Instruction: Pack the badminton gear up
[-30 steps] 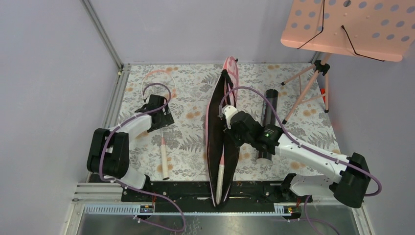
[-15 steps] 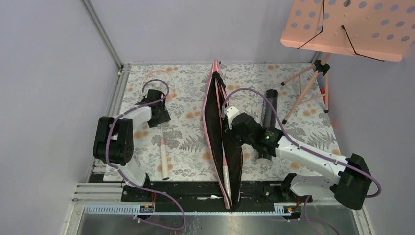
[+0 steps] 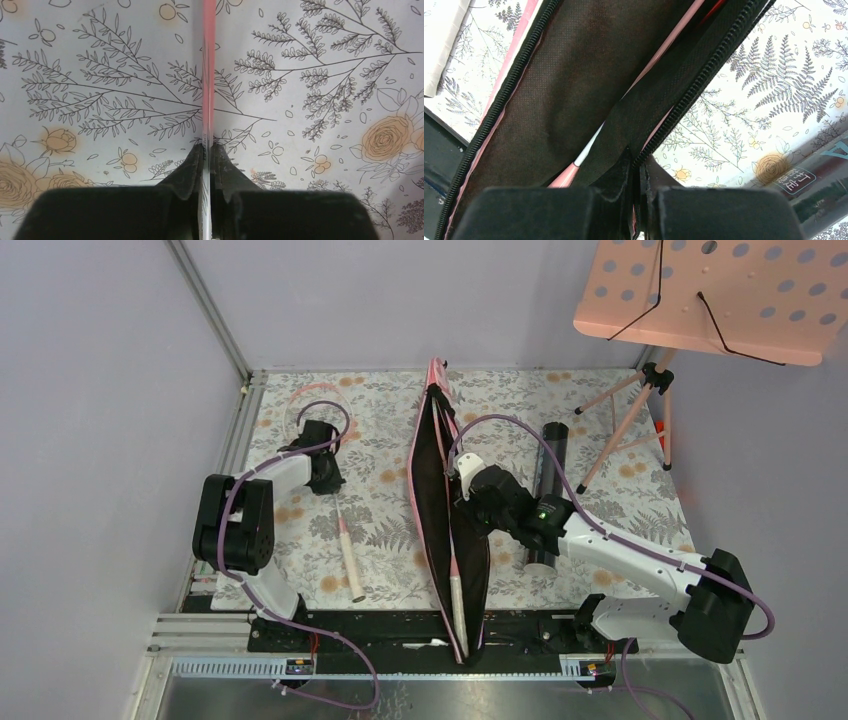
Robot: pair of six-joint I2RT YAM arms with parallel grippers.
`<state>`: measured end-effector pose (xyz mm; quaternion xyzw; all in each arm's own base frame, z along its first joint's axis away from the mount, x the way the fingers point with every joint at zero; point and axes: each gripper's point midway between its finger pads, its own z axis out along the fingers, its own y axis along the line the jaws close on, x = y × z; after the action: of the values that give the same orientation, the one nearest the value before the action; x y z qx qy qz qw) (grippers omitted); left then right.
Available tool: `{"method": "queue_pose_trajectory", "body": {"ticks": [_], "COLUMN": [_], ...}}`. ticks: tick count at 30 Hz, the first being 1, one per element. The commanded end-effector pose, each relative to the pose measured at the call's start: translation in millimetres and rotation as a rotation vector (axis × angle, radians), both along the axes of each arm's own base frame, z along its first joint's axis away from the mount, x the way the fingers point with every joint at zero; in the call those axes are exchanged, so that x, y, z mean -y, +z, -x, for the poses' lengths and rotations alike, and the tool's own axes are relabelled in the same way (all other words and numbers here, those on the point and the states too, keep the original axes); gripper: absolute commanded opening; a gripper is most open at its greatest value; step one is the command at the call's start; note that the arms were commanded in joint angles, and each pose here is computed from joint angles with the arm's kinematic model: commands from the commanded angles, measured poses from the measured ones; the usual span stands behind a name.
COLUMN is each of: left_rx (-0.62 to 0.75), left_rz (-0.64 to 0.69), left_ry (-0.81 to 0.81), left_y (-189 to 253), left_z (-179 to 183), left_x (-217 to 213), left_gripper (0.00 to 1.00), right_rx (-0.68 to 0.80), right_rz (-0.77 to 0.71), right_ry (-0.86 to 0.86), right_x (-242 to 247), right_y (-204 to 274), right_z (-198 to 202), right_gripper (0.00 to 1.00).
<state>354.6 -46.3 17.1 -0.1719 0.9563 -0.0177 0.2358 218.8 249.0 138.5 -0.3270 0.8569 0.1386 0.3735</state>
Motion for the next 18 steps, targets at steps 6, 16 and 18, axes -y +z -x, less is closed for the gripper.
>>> {"method": "queue_pose_trajectory", "body": {"ticks": [6,16,18], "left_rx": [0.231,0.441,0.443], "left_rz": [0.046,0.022,0.005], "left_ry": [-0.122,-0.135,-0.125], "left_y": [56,145,151], "left_z": [-5,48,63], "left_x": [27,47,52], "left_gripper": [0.00,0.00,0.00], "right_rx": [0.145,0.108,0.088], "right_rz": [0.033,0.103,0.084], "right_ry": [-0.073,-0.126,-0.146], "right_x": [3,-1,-5], "right_y": [50,66,69], "right_z": [-34,-49,-54], "right_gripper": [0.00,0.06,0.06]}}
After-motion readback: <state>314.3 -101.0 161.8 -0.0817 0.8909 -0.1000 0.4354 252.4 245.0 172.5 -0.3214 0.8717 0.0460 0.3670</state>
